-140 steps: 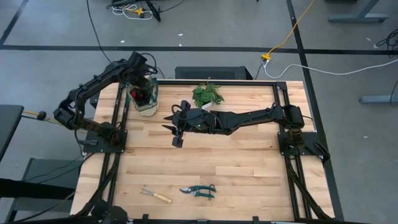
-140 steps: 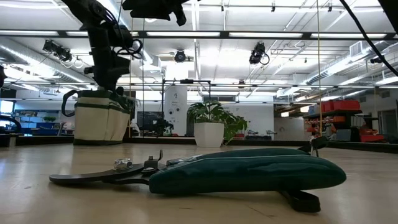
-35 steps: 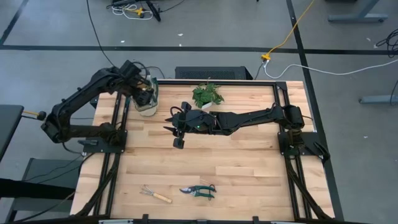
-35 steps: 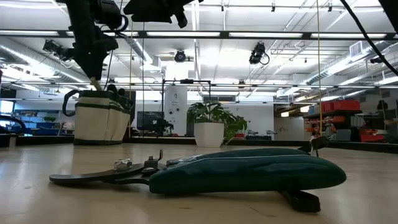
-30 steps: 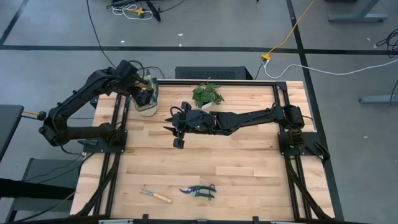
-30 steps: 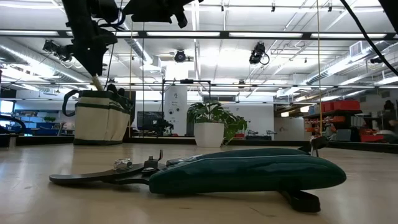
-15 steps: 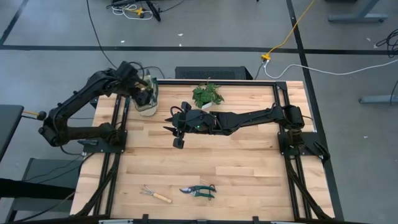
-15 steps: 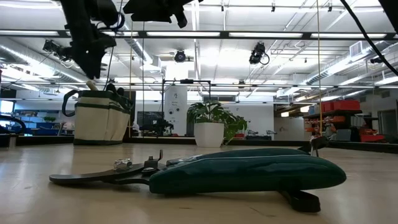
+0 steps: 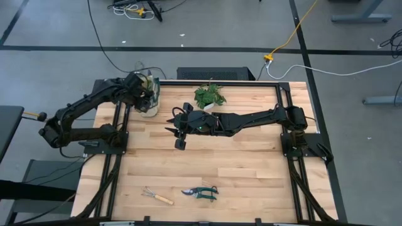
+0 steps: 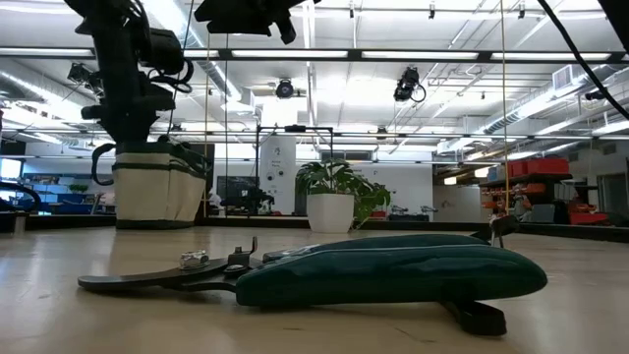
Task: Pick & Place Garden tools in Gardening bag
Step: Put the right light brown hand rake into the green gardening bag, then put the dark green shears into the green gardening bag
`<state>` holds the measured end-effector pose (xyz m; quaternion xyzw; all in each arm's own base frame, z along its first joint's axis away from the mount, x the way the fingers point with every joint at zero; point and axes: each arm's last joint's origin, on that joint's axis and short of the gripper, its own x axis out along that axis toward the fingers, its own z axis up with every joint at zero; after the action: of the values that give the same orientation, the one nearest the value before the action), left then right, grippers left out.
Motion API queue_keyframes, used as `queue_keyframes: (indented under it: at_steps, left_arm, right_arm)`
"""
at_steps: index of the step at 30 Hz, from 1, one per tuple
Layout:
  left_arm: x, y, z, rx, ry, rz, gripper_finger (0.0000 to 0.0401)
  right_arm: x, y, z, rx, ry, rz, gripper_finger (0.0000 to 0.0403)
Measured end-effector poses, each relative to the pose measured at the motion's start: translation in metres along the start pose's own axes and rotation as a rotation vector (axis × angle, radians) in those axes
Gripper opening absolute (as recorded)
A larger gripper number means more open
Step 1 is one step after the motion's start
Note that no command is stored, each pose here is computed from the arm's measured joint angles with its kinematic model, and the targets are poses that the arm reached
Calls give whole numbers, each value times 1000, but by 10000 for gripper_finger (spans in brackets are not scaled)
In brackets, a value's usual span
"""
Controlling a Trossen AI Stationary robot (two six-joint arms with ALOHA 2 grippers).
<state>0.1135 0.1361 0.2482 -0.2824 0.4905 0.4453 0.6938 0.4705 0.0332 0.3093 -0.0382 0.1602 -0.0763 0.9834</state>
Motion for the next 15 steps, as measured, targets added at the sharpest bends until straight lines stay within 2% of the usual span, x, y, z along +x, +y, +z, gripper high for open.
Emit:
queue_keyframes:
  at_steps: [9, 15]
  left_arm:
    - [-27, -2, 13, -5, -60, -97, 122]
    - [-44, 1, 13, -1, -59, -67, 122]
  right_arm:
    - [0, 0, 0, 6, 4, -2, 135]
    - [0, 0, -1, 14, 13, 1, 135]
